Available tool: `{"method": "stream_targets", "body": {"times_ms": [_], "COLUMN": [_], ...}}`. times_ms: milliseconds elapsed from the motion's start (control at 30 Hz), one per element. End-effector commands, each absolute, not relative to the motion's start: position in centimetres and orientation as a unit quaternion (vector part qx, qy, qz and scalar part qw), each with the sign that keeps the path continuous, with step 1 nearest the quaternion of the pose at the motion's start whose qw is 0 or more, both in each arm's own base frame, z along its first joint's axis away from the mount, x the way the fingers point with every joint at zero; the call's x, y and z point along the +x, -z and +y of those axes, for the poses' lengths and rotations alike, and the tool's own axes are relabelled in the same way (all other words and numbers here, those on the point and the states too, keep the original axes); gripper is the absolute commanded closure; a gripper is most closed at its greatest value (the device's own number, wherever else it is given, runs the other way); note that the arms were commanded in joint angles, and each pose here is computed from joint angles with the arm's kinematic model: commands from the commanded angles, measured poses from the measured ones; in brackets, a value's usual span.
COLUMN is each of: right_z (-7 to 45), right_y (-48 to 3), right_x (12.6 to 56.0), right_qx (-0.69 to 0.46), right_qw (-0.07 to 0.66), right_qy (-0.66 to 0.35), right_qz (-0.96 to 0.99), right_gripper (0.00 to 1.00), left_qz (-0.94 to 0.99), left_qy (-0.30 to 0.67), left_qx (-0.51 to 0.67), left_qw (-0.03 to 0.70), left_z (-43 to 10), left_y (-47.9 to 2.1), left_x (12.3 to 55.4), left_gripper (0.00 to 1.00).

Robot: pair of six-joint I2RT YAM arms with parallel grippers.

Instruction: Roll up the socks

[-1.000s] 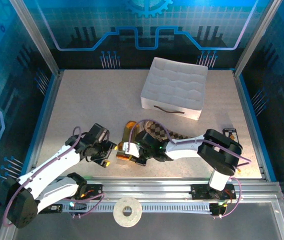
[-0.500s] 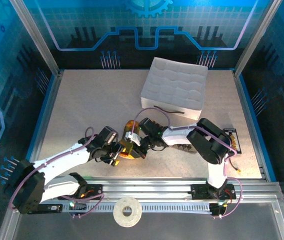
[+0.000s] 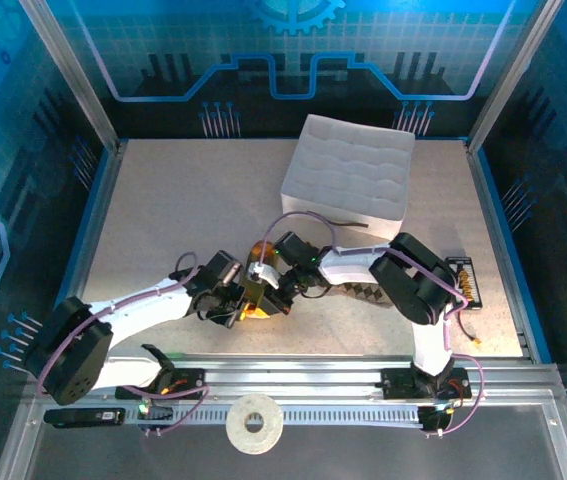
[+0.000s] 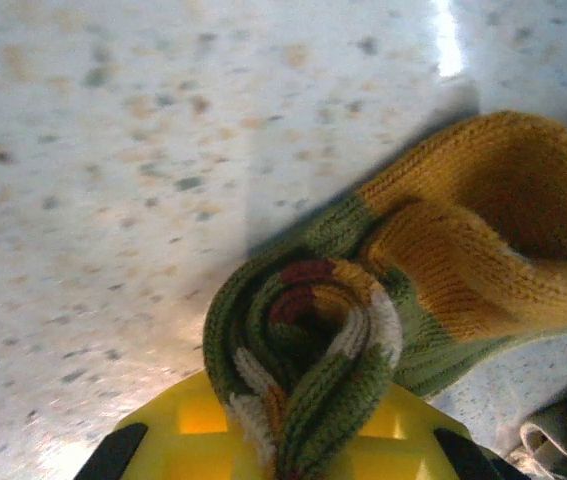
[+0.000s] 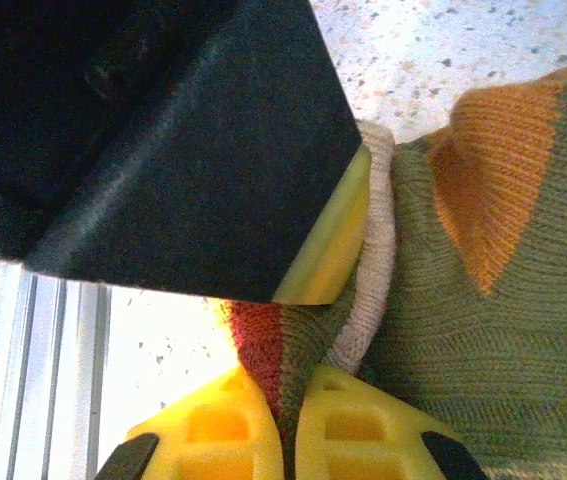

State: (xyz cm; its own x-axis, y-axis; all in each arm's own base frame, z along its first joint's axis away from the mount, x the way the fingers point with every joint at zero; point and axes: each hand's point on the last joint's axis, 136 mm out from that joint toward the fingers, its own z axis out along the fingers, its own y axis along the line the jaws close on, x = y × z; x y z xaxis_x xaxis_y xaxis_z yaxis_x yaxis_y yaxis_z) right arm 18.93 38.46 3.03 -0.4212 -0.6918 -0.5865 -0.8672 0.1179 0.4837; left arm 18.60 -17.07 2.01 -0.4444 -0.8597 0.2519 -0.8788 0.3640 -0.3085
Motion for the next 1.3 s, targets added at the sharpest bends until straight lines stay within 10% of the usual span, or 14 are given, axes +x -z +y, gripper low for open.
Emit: {"method": "stream_targets", "body": {"times_ms": [0, 433, 833, 1267], "right_z": [36.3, 37.4, 40.7, 40.6], "right_y": [0.0, -7.7, -7.0, -2.1], "right_x": [18.3, 16.8, 16.9, 17.5], "right_qx": [-0.564, -0.627, -0.707, -0.725], "right_qw": [0.079, 0.391, 0.442, 0.387], "right_qy": [-0.321, -0.185, -0.041, -0.002], "right_qz": [0.757, 0.648, 0.551, 0.569], "right_gripper": [0.92, 0.39, 0.43, 0.80], "left_qz": [-0.795, -0.737, -0.762, -0.768], "left_qy": [-0.051, -0.030, -0.004, -0.011], "left_qx": [0.595, 0.664, 0.632, 0.625], "left_qw": [0.106, 0.124, 0.142, 0.144], "left_z": [-12.4, -12.0, -11.8, -11.9], "left_y": [0.5, 1.3, 1.0, 0.8], "left_x": [10.5, 12.3, 13.3, 13.9], "left_gripper": [1.00, 1.00, 1.00, 1.00]}}
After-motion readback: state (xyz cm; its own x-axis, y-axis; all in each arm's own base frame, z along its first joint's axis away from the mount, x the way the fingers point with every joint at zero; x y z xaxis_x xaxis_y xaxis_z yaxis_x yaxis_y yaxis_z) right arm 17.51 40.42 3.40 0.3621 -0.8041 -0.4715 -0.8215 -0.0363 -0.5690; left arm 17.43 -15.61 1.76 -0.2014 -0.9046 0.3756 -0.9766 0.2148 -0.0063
